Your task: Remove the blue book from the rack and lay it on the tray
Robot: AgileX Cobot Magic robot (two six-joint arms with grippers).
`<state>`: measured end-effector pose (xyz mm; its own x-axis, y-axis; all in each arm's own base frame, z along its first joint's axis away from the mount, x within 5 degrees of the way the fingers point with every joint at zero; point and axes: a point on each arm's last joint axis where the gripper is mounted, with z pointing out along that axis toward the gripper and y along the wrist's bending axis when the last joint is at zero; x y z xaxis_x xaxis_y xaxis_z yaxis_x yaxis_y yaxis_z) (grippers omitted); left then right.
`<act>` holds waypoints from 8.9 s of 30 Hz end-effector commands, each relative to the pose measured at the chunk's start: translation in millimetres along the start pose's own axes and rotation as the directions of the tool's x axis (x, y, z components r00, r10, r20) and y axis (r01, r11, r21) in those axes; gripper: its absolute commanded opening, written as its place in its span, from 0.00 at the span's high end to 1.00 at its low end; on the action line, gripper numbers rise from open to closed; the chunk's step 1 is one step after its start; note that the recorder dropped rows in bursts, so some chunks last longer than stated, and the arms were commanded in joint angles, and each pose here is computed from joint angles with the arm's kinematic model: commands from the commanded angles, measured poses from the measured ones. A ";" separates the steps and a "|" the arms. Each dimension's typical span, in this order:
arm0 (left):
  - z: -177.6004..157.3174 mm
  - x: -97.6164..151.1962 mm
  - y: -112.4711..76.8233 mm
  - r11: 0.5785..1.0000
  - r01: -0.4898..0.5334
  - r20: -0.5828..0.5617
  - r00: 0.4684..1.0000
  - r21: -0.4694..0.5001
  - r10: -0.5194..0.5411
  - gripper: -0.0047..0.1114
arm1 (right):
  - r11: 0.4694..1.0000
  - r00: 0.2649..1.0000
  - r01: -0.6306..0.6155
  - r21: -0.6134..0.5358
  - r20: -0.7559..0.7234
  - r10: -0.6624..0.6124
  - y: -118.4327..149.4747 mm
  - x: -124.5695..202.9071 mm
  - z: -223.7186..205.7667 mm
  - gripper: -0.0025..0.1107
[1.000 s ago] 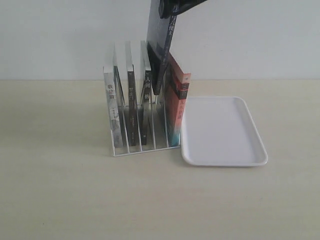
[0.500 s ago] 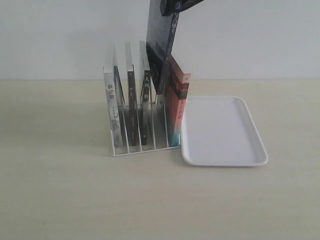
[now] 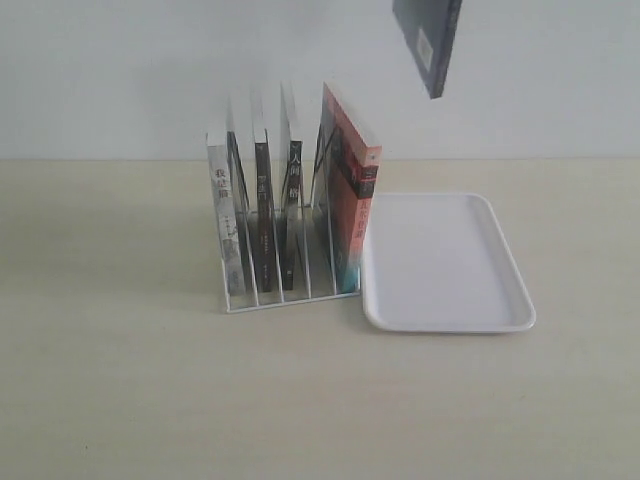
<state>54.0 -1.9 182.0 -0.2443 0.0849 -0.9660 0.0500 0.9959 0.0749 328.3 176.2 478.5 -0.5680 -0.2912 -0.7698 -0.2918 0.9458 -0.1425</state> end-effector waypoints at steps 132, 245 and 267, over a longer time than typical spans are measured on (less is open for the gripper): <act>-0.6 -2.3 0.2 1.000 -0.001 0.019 1.000 -0.003 0.001 0.92 | 0.659 0.671 0.741 -0.132 0.115 -0.732 -31.2 221.1 164.1 0.37; -0.6 -2.3 0.2 1.000 -0.001 0.019 1.000 -0.003 0.001 0.92 | 0.958 0.872 -0.283 0.041 0.427 0.239 -37.8 431.8 -52.5 0.93; -0.6 -2.3 0.2 1.000 -0.001 0.019 1.000 -0.003 0.001 0.92 | 0.971 0.910 -0.193 0.139 0.394 0.125 -41.9 434.9 -52.0 0.93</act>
<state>54.0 -1.9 182.0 -0.2443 0.0849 -0.9660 0.0500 0.9959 0.0749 53.3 4.0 180.4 -0.2693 -0.0392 -0.9623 -0.0745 0.9970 -0.0198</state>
